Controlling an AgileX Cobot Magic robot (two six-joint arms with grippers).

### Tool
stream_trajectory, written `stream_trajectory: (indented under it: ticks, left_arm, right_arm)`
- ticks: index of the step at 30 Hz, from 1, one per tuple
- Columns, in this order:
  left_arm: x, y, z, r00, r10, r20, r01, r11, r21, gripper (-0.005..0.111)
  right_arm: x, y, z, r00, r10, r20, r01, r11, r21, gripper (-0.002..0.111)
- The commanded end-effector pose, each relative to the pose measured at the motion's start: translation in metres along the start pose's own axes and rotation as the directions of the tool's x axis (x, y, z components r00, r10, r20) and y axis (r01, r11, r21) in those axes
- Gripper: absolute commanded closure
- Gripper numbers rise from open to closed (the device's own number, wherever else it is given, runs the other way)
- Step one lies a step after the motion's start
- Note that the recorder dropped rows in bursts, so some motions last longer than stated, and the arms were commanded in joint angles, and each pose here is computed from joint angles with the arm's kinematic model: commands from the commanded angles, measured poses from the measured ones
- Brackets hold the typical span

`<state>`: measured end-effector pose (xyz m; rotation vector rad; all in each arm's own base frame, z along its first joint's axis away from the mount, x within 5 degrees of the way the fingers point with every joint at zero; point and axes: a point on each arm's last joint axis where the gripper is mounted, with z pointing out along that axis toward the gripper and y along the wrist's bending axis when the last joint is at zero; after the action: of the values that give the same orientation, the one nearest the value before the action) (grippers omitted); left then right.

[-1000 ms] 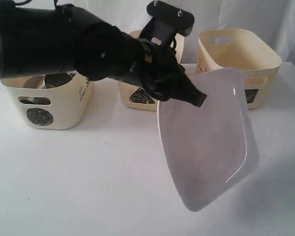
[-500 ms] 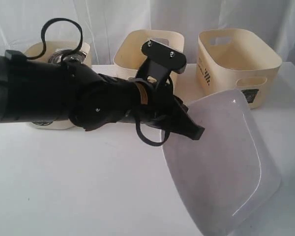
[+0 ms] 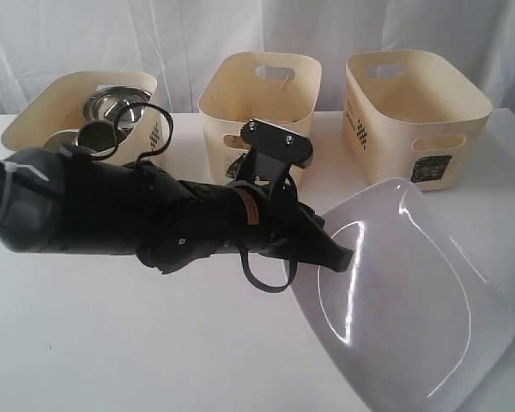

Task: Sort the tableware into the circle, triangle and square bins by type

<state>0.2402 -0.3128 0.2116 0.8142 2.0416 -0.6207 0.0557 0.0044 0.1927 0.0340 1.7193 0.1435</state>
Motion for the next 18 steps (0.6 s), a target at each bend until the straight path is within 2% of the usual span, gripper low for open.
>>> stream_trajectory:
  ticks: [1,8,14,18]
  left_arm:
    - [0.014,0.001,0.008,0.998,0.026,-0.053,-0.026,1.0,-0.003,0.107]
    - [0.03,0.003,0.021,0.994,0.025,-0.11,-0.026,1.0,-0.011,0.107]
    - [0.032,0.004,0.023,0.993,0.028,-0.114,-0.029,1.0,-0.011,0.107]
    - [0.037,0.004,0.024,0.987,0.031,-0.156,-0.034,0.999,-0.016,0.107]
  right_arm:
    - [0.0,0.0,0.0,1.0,0.001,0.013,-0.001,1.0,0.005,0.108]
    - [0.0,0.0,0.0,1.0,0.001,0.013,-0.001,1.0,0.005,0.108]
    - [0.0,0.0,0.0,1.0,0.001,0.013,-0.001,1.0,0.005,0.108]
    - [0.0,0.0,0.0,1.0,0.001,0.013,-0.001,1.0,0.005,0.108]
